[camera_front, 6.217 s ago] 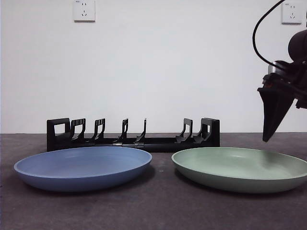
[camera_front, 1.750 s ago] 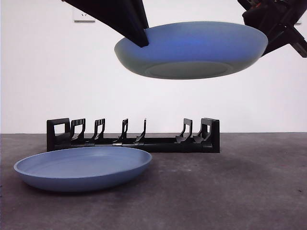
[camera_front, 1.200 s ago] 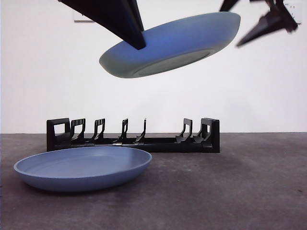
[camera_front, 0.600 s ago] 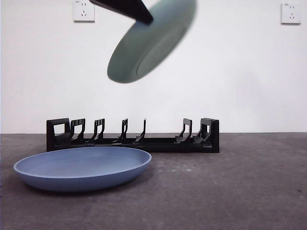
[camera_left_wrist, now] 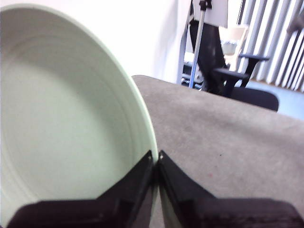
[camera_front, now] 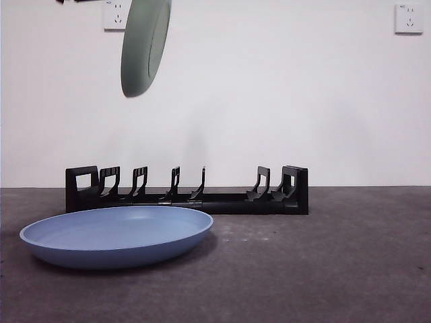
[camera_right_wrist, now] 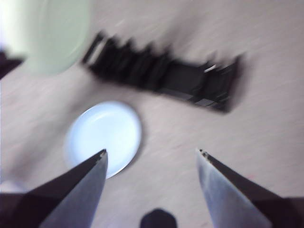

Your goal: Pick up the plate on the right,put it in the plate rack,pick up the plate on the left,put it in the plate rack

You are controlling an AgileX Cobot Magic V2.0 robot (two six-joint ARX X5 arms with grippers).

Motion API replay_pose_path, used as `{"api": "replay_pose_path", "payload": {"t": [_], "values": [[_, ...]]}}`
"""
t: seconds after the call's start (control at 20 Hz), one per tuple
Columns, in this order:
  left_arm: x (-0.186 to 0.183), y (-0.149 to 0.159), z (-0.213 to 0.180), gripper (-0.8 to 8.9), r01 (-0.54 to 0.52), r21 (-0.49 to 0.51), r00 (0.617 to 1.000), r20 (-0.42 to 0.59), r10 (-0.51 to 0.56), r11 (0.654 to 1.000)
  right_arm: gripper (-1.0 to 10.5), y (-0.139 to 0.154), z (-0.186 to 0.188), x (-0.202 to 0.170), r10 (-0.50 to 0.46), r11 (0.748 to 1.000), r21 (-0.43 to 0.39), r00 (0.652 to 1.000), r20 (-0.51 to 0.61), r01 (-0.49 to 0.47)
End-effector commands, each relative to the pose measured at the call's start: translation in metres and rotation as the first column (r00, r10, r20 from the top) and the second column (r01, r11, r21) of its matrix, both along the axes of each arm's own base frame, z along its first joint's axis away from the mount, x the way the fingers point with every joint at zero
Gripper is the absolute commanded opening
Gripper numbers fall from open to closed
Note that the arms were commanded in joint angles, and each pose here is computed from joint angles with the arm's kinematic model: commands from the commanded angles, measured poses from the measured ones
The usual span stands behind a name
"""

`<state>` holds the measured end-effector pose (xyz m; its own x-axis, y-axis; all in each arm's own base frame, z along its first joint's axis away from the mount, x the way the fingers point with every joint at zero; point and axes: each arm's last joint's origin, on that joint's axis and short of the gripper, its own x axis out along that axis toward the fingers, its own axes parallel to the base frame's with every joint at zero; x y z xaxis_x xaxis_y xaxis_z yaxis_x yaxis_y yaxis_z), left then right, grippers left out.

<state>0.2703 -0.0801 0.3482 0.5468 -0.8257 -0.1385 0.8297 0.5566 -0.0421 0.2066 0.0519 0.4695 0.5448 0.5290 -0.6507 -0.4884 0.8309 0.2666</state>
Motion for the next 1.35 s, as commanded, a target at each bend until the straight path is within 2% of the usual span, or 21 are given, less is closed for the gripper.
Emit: {"api": "replay_pose_path", "payload": {"t": [0.05,0.35,0.75,1.35], "values": [[0.018,0.005,-0.014,-0.08,-0.013,-0.040,0.997,-0.082,0.010,0.999,3.2,0.003,-0.016,0.005,0.038,0.999,0.012,0.997,-0.064,-0.037],[0.053,0.020,-0.047,-0.08,-0.076,-0.029,0.987,-0.145,0.071,0.997,3.2,0.018,-0.069,0.017,0.102,0.994,-0.024,0.966,-0.236,-0.111],[0.078,0.022,-0.085,-0.08,-0.057,-0.029,0.973,-0.225,0.049,0.998,3.2,0.047,-0.128,0.025,0.154,0.986,-0.013,0.935,-0.319,-0.167],[0.082,0.027,-0.093,-0.08,-0.120,0.032,0.969,-0.215,0.124,0.992,3.2,0.049,-0.133,0.026,0.141,0.986,-0.040,0.940,-0.310,-0.161]]}}
